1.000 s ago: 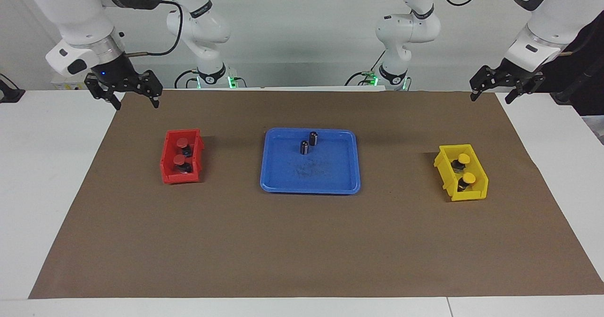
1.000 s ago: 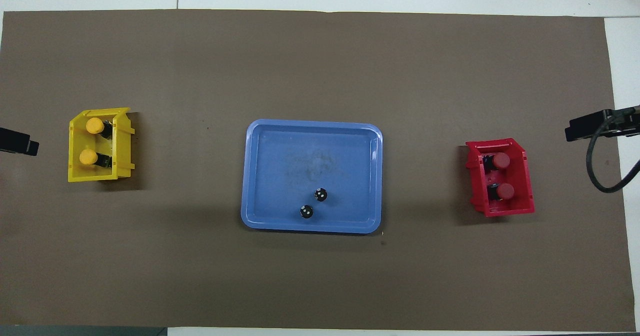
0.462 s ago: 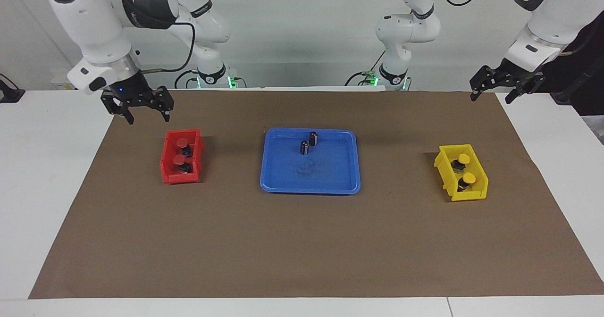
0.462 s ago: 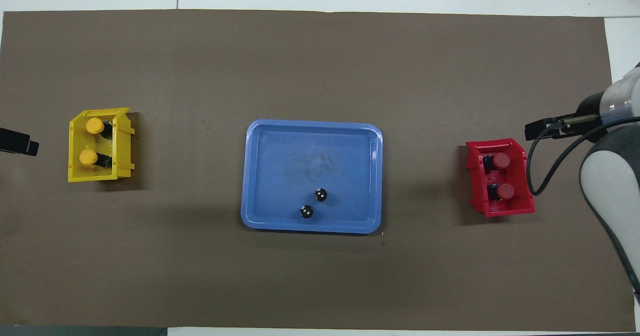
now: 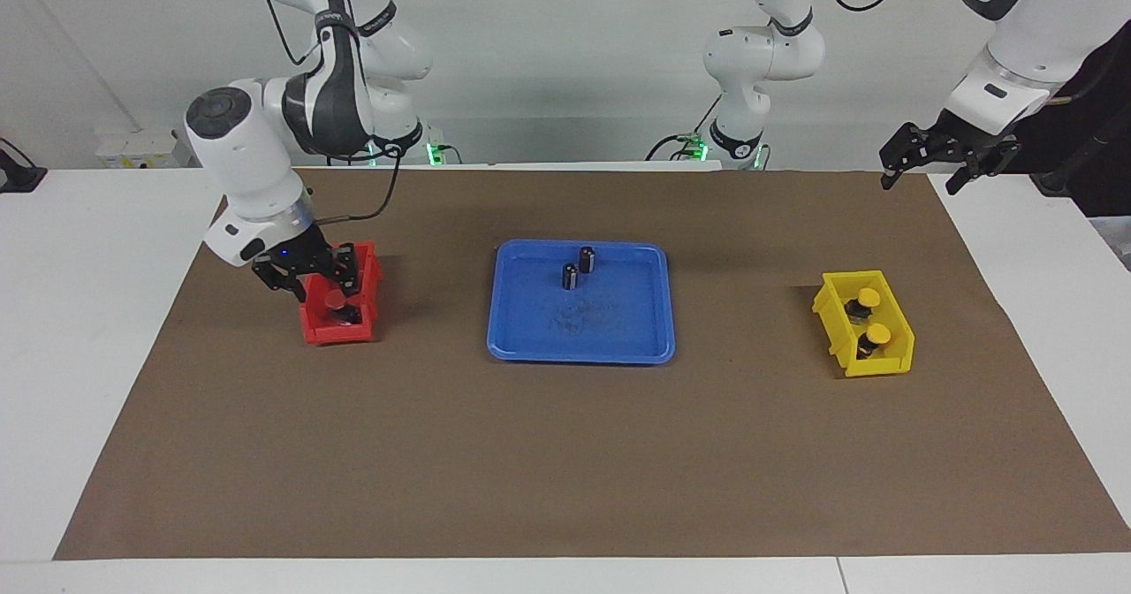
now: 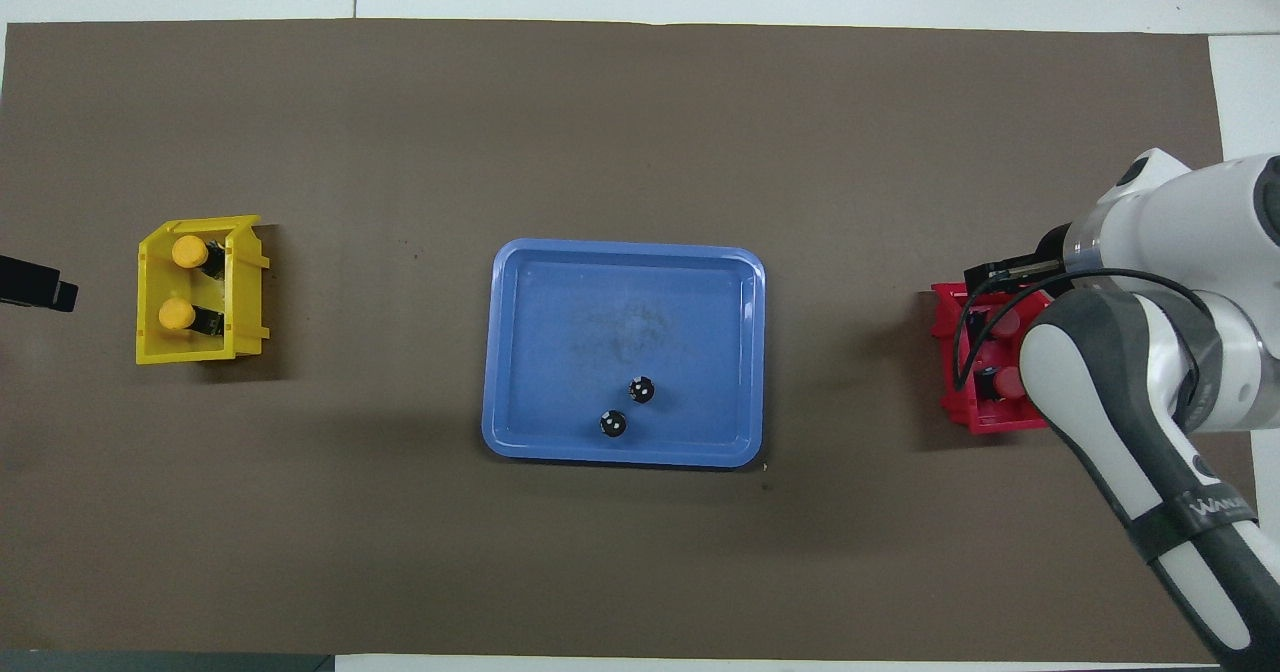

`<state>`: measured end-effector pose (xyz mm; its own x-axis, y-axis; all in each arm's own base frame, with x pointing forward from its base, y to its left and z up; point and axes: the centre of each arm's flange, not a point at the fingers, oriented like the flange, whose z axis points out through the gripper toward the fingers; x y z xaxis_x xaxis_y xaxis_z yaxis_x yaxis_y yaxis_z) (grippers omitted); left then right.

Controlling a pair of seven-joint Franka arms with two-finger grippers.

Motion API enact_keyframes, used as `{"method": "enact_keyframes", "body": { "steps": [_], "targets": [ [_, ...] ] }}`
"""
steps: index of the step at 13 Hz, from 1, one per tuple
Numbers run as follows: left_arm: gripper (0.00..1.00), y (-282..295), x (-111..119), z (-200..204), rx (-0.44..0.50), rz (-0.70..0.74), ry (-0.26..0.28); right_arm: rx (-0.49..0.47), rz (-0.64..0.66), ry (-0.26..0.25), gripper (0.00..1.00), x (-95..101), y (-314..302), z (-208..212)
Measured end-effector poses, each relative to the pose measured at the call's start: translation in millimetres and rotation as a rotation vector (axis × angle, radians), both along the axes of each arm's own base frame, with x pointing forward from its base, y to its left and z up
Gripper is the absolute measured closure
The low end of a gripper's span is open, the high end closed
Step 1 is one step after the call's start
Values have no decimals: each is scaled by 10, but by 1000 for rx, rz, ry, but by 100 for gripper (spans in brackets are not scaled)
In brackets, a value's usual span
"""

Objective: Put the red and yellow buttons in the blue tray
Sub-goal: 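Reach the right gripper into the red holder and grasp a red button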

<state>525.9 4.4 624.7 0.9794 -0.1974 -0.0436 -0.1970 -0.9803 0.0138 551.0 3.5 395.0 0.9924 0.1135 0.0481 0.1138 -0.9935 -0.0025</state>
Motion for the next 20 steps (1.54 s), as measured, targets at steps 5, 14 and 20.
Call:
{"method": "enact_keyframes", "body": {
  "steps": [5, 14, 20],
  "targets": [
    [0, 0, 0, 0, 0, 0, 0, -2, -10, -4, 35, -119, -49, -216],
    [0, 250, -36, -50, -1, 48, 26, -4, -30, -6, 38, -286, -154, -451],
    [0, 243, -58, -68, -1, 48, 34, -7, -27, 5, 59, -358, -183, -488]
  ]
}}
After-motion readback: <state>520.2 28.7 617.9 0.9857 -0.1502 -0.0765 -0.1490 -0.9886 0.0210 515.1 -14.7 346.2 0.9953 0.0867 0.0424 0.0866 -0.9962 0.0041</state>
